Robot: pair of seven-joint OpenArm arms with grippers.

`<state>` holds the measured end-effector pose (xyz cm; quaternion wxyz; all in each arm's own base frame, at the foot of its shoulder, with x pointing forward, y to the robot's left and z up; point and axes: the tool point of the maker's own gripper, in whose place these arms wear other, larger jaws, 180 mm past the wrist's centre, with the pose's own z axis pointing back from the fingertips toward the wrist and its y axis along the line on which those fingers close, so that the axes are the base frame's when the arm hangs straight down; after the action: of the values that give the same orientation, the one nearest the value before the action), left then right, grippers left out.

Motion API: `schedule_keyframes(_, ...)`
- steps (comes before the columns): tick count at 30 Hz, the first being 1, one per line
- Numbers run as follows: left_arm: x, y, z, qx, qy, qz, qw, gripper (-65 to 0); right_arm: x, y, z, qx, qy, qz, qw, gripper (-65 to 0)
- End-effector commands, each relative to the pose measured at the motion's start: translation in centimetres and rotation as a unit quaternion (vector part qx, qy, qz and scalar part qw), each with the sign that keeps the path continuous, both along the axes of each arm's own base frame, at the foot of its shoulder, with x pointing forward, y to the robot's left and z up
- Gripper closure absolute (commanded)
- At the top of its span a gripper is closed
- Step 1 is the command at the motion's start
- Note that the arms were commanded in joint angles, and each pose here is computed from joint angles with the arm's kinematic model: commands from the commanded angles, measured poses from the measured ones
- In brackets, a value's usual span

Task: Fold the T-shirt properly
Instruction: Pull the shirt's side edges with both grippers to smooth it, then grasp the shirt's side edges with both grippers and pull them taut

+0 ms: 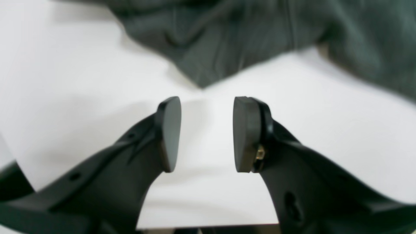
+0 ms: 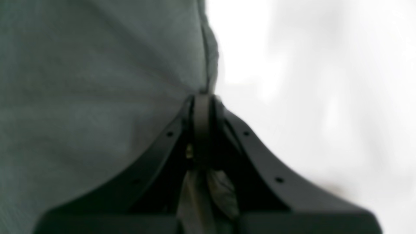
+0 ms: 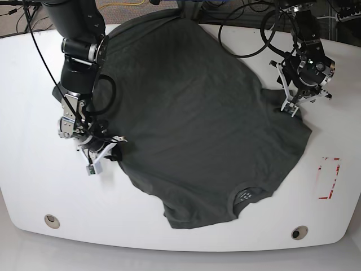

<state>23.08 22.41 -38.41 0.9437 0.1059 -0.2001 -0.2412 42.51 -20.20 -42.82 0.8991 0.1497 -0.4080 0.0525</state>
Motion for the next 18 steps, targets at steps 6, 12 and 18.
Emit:
schedule_keyframes(6, 0.9, -2.9, 0.2, -0.014, -0.010, -0.039, 0.999, -23.5, -3.1, -5.1, -0.2, -0.047, 0.007, -0.033, 0.9983, 0.0)
schedule_keyframes(12, 1.0, -5.9, -0.2, -0.050, -0.011, -0.041, 0.998, -23.6, -5.3, -5.5, -0.2, -0.074, 0.001, -0.026, 0.9969, -0.2)
schedule_keyframes(18, 1.1, -7.5, -1.0, -0.079, -0.004, -0.037, 0.996, -23.7, -6.1, -5.0, -0.7, -0.075, 0.008, -0.022, 0.9969, -0.2)
